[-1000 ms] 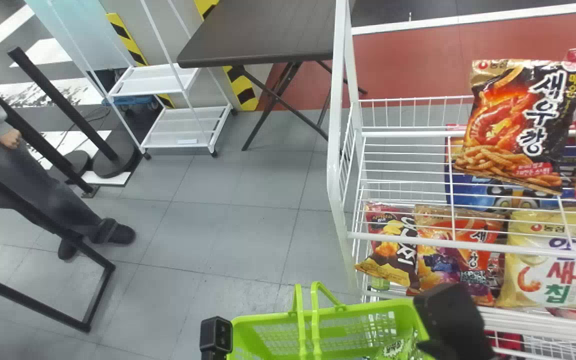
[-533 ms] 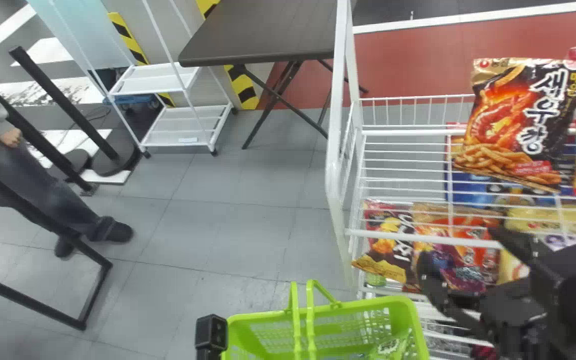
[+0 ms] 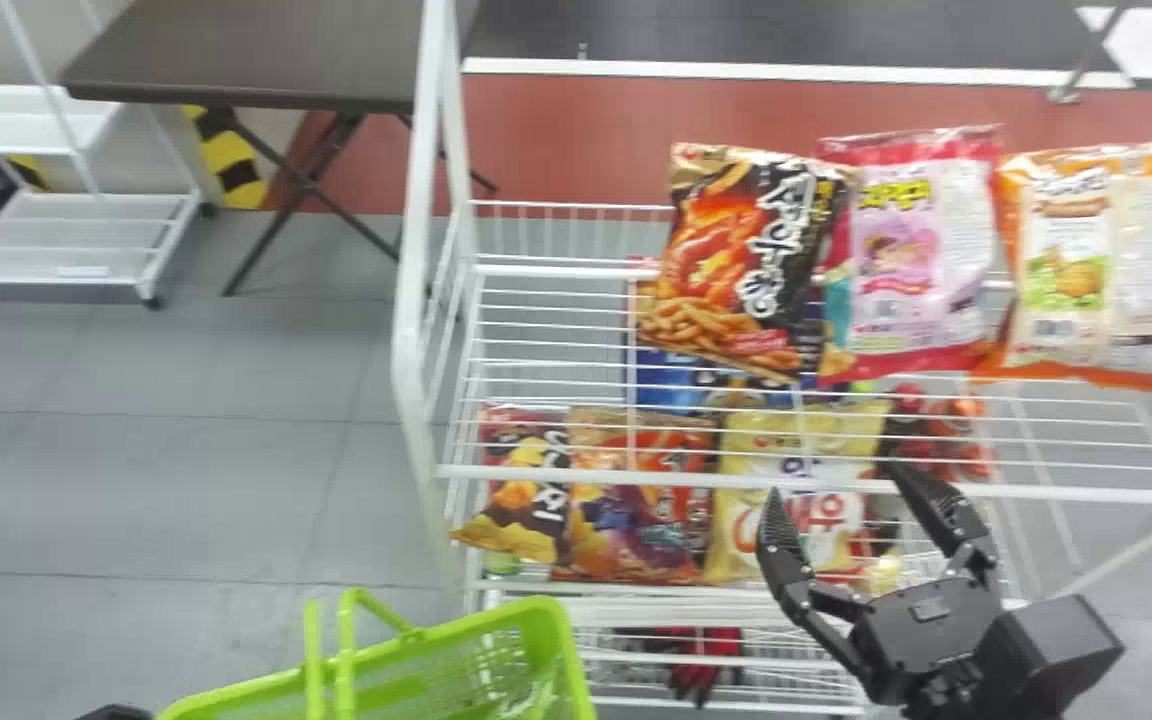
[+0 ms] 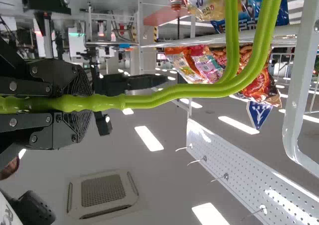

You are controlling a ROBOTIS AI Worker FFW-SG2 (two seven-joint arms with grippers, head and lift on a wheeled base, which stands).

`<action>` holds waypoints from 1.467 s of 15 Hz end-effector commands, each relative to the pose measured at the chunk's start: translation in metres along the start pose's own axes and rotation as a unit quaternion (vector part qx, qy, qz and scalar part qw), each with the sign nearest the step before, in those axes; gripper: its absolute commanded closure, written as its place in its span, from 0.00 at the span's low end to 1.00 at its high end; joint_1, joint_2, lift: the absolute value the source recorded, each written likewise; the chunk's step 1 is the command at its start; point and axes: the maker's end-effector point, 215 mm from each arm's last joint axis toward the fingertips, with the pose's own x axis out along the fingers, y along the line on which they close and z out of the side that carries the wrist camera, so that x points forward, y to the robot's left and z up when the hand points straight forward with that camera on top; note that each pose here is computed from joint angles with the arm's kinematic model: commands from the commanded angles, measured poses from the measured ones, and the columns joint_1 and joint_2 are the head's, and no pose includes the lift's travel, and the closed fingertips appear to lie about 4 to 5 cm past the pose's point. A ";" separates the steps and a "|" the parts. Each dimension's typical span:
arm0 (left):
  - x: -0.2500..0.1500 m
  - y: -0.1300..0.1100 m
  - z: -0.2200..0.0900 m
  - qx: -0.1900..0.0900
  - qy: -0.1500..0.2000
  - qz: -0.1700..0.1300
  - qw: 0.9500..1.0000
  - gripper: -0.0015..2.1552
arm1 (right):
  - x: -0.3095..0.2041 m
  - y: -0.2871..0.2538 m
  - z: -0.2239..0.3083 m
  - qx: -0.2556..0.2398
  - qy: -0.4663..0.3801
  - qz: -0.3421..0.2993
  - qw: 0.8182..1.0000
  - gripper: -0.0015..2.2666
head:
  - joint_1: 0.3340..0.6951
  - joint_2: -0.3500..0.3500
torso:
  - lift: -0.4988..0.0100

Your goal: Hold basket handle with left hand then pick Gkobukchip with right hand and place into basket

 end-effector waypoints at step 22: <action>0.001 0.001 -0.002 0.000 0.001 0.004 1.000 1.00 | -0.015 -0.024 -0.008 0.022 -0.012 -0.020 0.999 0.04 | 1.00 0.29 | 0.98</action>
